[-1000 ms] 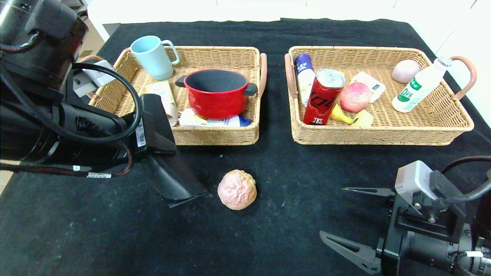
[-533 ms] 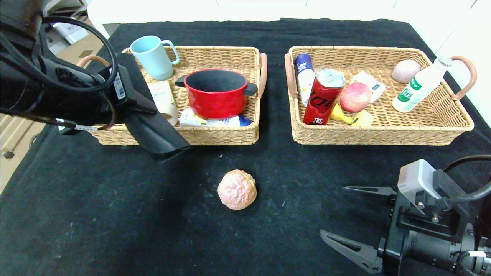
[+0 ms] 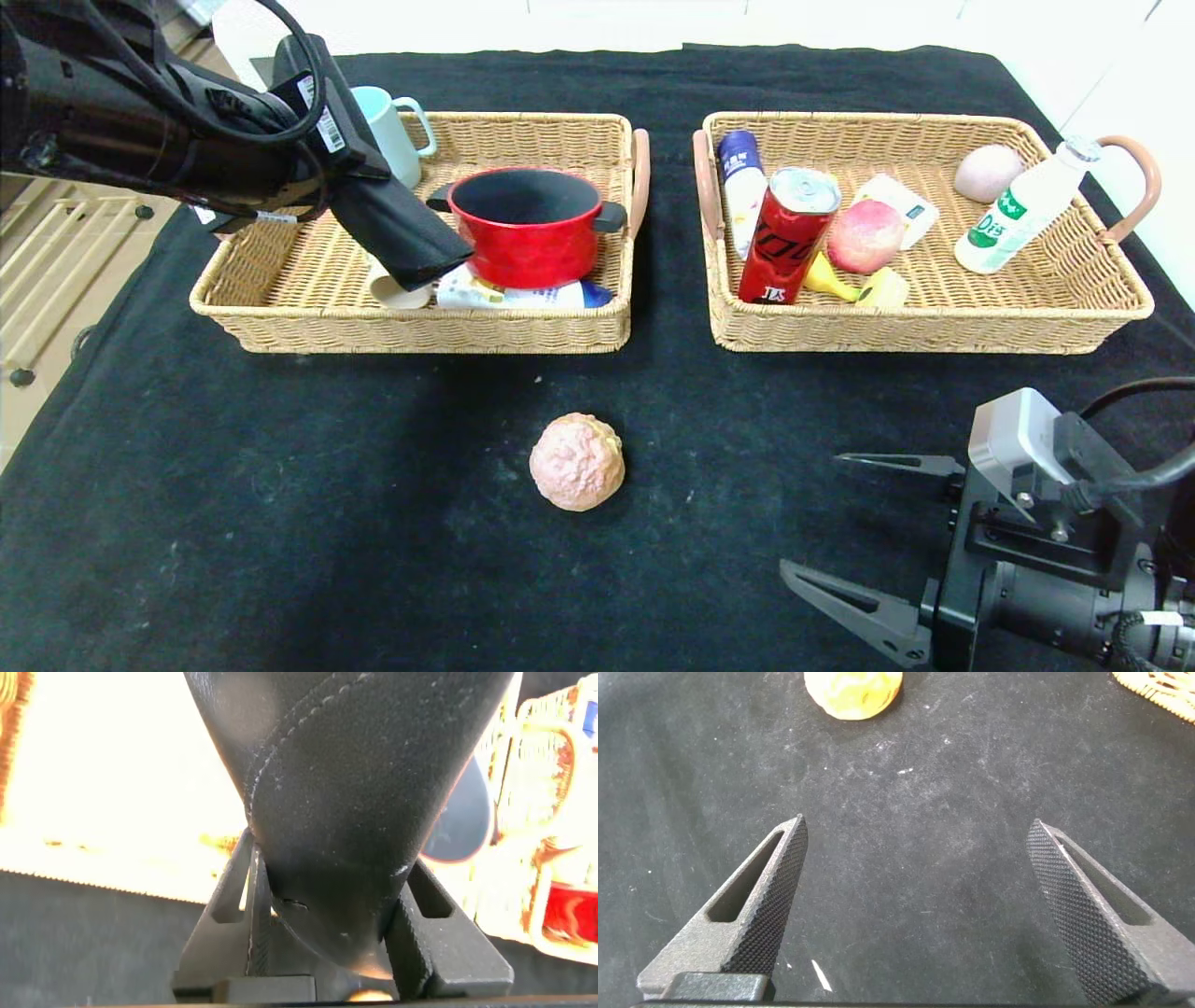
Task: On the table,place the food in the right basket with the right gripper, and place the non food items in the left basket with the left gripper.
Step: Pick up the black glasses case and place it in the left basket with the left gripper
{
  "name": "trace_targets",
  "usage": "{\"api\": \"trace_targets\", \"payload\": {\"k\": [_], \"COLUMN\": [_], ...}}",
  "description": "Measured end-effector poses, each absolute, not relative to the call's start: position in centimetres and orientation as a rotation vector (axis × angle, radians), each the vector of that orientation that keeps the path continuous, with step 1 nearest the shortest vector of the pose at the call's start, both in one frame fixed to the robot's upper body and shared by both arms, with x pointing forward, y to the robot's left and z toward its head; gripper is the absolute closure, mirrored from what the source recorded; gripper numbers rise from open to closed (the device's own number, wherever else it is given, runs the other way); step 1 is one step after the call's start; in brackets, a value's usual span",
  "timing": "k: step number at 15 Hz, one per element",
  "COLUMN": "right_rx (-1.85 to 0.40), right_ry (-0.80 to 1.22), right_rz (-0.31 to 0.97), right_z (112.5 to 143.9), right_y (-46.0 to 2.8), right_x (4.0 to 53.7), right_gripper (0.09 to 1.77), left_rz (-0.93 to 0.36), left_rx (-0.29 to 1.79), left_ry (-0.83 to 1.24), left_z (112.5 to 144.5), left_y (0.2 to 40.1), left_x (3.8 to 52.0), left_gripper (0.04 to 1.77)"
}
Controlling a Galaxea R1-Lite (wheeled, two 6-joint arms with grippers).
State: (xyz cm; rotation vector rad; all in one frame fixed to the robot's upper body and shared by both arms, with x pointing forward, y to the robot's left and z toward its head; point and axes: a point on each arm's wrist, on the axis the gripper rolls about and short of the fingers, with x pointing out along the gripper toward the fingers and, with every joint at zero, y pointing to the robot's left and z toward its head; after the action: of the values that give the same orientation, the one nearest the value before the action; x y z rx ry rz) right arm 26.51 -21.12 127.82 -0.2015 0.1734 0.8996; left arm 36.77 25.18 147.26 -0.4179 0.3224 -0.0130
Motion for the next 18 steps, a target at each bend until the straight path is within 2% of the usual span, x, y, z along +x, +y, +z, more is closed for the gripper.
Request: {"api": "trace_targets", "payload": {"k": [11,12,15,18], "right_rx": [-0.202,-0.202,-0.202,-0.201], "right_ry": [0.175,0.175,0.175,0.167], "right_rz": [0.9,0.9,0.9,0.9], "right_z": [127.8,127.8,127.8,127.9], "right_y": [-21.1,-21.1,-21.1,-21.1], "right_x": [26.5,26.5,26.5,26.5], "right_gripper": [0.15,0.15,0.15,0.15], "left_rz": [0.065,0.073,0.078,0.08], "left_rx": [-0.35,-0.349,-0.351,-0.35], "left_ry": [0.252,0.256,0.269,0.274], "left_z": [146.9,146.8,146.3,146.2], "left_y": [26.8,26.8,26.8,26.8], "left_x": [38.7,38.9,39.3,39.4], "left_gripper": [1.09,1.06,0.75,0.54]}}
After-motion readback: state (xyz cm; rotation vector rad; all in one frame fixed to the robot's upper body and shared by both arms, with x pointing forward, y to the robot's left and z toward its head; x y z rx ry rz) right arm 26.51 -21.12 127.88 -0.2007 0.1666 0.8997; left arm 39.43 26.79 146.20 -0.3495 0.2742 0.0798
